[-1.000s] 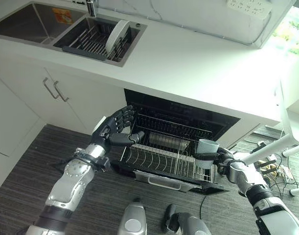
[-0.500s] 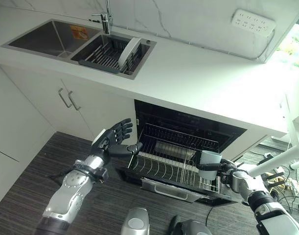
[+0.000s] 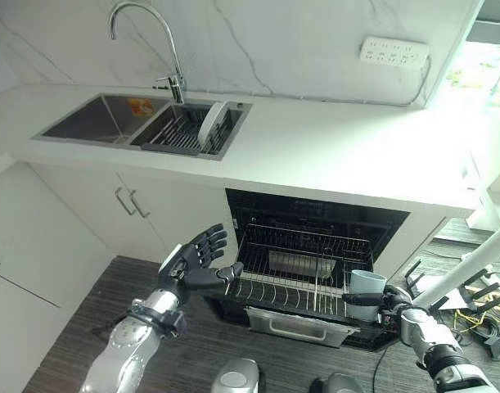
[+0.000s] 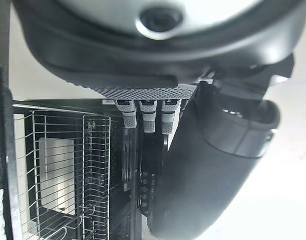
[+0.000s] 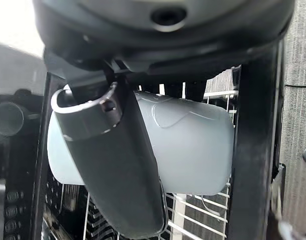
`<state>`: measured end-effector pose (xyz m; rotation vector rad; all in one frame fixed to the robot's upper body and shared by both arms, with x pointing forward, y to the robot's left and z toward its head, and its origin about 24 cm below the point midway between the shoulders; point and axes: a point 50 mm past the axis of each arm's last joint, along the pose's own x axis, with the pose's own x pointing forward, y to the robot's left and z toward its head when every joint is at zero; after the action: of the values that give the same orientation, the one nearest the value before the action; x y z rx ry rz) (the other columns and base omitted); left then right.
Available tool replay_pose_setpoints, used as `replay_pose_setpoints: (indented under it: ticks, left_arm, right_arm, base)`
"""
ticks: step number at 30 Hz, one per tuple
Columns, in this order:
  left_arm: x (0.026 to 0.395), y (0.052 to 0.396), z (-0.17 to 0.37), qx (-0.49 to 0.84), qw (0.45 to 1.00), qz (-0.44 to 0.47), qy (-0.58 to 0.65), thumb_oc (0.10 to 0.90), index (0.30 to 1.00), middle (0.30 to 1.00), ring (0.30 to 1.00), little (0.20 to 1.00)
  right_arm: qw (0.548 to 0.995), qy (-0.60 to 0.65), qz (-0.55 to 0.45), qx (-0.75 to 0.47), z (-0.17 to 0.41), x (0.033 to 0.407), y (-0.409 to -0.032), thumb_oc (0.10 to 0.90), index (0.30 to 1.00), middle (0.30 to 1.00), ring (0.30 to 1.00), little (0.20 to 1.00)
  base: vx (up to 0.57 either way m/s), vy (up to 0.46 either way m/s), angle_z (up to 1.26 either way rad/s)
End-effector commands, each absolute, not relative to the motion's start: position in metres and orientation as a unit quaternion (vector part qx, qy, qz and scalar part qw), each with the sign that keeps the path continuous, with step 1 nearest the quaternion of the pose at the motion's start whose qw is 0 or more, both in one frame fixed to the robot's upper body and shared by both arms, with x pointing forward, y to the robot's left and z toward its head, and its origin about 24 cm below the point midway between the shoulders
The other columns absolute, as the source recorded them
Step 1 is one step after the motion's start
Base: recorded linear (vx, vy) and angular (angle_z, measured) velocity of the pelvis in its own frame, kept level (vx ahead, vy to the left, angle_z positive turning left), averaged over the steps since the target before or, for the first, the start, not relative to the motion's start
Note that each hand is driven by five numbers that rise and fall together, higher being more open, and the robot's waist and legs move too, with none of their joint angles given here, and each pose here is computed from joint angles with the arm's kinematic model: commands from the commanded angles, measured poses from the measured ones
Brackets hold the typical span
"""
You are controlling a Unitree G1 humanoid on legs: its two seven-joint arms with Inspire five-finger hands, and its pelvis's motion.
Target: Place the dishes in the dishwasher.
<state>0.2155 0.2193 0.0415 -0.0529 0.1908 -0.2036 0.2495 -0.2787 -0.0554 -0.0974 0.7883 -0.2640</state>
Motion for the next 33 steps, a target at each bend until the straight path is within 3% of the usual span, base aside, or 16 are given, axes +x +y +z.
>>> replay_pose_setpoints:
  ticks: [1,2,3,4,33]
  left_arm:
    - [0.216,0.213,0.082,-0.022,0.992,-0.113,-0.041,0.8,0.9,0.9,0.9,0.9]
    - [0.216,0.213,0.081,-0.024,0.993,-0.112,-0.041,0.8,0.9,0.9,0.9,0.9]
    - [0.216,0.213,0.079,-0.027,0.993,-0.112,-0.041,0.8,0.9,0.9,0.9,0.9]
    - [0.217,0.212,0.078,-0.029,0.992,-0.113,-0.04,0.8,0.9,0.9,0.9,0.9]
    - [0.212,0.208,0.04,-0.065,0.992,-0.112,-0.007,0.8,0.9,0.9,0.9,0.9]
  right_arm:
    - [0.913,0.365,-0.148,-0.107,-0.039,0.253,-0.306,0.4,0.3,0.3,0.3,0.3]
    - [0.913,0.366,-0.148,-0.107,-0.038,0.253,-0.306,0.4,0.3,0.3,0.3,0.3]
    - [0.913,0.364,-0.15,-0.107,-0.037,0.252,-0.308,0.551,0.526,0.526,0.526,0.526]
    - [0.915,0.358,-0.152,-0.108,-0.035,0.253,-0.31,0.8,0.9,0.9,0.9,0.9]
    - [0.975,0.206,-0.055,-0.064,-0.005,0.266,-0.287,0.8,0.9,0.9,0.9,0.9]
  base:
    - [0.0,0.0,0.0]
    - [0.0,0.0,0.0]
    - [0.0,0.0,0.0]
    - [0.0,0.0,0.0]
    - [0.04,0.028,-0.01]
